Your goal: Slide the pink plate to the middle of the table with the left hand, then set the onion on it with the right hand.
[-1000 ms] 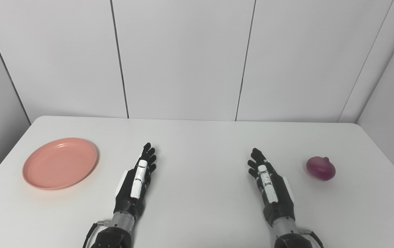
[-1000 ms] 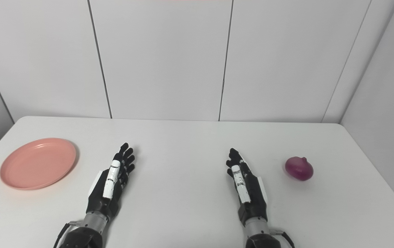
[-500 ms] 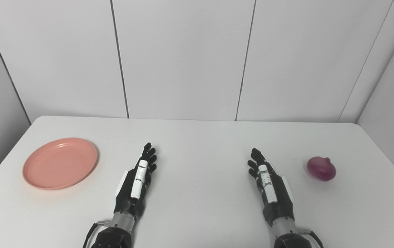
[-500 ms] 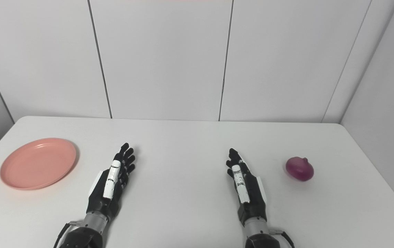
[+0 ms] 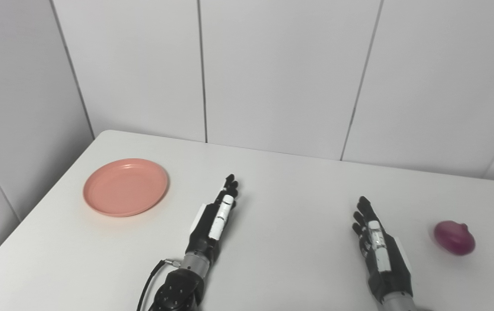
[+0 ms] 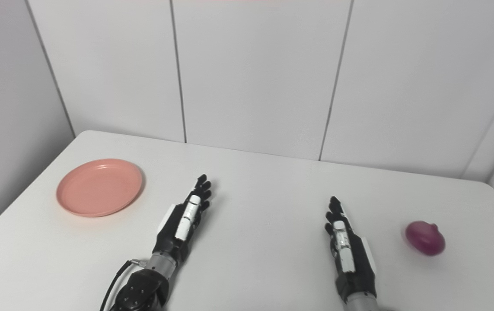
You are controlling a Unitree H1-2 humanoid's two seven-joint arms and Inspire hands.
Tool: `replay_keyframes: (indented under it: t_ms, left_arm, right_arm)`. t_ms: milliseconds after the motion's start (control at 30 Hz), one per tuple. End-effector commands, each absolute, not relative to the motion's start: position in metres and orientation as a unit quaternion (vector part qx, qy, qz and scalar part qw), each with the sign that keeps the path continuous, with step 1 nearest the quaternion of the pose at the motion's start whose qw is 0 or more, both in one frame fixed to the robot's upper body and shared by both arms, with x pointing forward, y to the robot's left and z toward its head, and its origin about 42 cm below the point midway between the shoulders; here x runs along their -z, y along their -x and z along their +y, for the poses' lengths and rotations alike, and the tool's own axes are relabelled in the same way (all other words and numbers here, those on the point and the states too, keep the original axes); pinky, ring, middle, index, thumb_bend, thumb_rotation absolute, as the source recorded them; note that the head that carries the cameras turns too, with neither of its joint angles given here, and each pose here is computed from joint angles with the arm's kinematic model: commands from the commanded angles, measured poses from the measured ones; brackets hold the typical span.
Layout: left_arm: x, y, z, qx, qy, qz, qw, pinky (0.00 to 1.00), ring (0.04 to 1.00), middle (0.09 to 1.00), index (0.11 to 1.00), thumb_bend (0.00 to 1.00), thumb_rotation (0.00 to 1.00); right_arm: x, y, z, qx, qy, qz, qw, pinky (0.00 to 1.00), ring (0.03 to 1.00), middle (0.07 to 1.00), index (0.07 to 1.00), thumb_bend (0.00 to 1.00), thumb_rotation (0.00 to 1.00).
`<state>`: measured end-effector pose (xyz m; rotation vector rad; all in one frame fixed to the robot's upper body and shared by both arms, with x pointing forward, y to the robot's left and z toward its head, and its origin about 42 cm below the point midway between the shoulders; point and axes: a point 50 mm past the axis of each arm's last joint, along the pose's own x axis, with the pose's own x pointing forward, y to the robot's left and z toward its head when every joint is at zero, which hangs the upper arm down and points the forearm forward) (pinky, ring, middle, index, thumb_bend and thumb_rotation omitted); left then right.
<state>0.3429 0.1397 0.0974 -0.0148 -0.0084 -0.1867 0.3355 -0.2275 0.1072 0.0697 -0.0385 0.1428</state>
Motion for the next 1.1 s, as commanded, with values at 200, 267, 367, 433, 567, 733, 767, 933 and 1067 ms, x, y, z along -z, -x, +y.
replay_keyframes:
  t_ms: [200, 267, 367, 433, 567, 733, 767, 933, 1067]
  left_arm:
    - [-0.08, -0.328, 0.108, 0.08, -0.005, 0.029, 0.996, 1.0, 1.0, 1.0, 1.0, 0.57, 1.0]
    - [-0.081, -0.328, 0.105, 0.081, -0.002, 0.025, 0.996, 1.0, 1.0, 1.0, 1.0, 0.55, 1.0]
    - [-0.08, -0.329, 0.102, 0.086, 0.008, 0.022, 0.996, 1.0, 1.0, 1.0, 1.0, 0.58, 1.0]
    - [-0.079, -0.33, 0.101, 0.084, 0.008, 0.021, 0.996, 1.0, 1.0, 1.0, 1.0, 0.58, 1.0]
    - [-0.077, -0.331, 0.101, 0.086, 0.009, 0.021, 0.996, 1.0, 1.0, 1.0, 1.0, 0.58, 1.0]
    - [-0.075, -0.331, 0.101, 0.087, 0.012, 0.022, 0.996, 1.0, 1.0, 1.0, 1.0, 0.6, 1.0]
    - [-0.075, -0.331, 0.101, 0.086, 0.011, 0.022, 0.996, 1.0, 1.0, 1.0, 1.0, 0.6, 1.0]
    - [-0.079, -0.331, 0.104, 0.084, 0.001, 0.014, 0.996, 1.0, 1.0, 1.0, 1.0, 0.57, 1.0]
    - [-0.083, -0.334, 0.107, 0.082, 0.001, -0.001, 0.997, 1.0, 1.0, 1.0, 1.0, 0.55, 1.0]
  right_arm:
    - [-0.096, -0.333, -0.254, -0.064, -0.039, -0.027, 0.997, 1.0, 1.0, 1.0, 1.0, 0.46, 1.0]
    - [-0.096, -0.332, -0.256, -0.068, -0.039, -0.026, 0.997, 1.0, 0.999, 1.0, 1.0, 0.46, 1.0]
    - [-0.095, -0.332, -0.258, -0.071, -0.039, -0.028, 0.996, 1.0, 0.993, 1.0, 1.0, 0.47, 1.0]
    - [-0.094, -0.333, -0.259, -0.072, -0.037, -0.029, 0.996, 1.0, 0.991, 1.0, 1.0, 0.48, 1.0]
    - [-0.093, -0.333, -0.26, -0.072, -0.04, -0.03, 0.996, 1.0, 0.986, 0.996, 1.0, 0.52, 0.99]
    - [-0.092, -0.334, -0.26, -0.073, -0.042, -0.032, 0.996, 0.98, 0.976, 0.987, 0.994, 0.53, 0.96]
    - [-0.092, -0.334, -0.26, -0.073, -0.042, -0.032, 0.996, 0.97, 0.973, 0.984, 0.991, 0.54, 0.95]
    - [-0.092, -0.334, -0.26, -0.074, -0.045, -0.028, 0.996, 0.96, 0.963, 0.975, 0.981, 0.56, 0.92]
    - [-0.092, -0.334, -0.259, -0.074, -0.041, -0.029, 0.996, 0.96, 0.963, 0.975, 0.981, 0.56, 0.92]
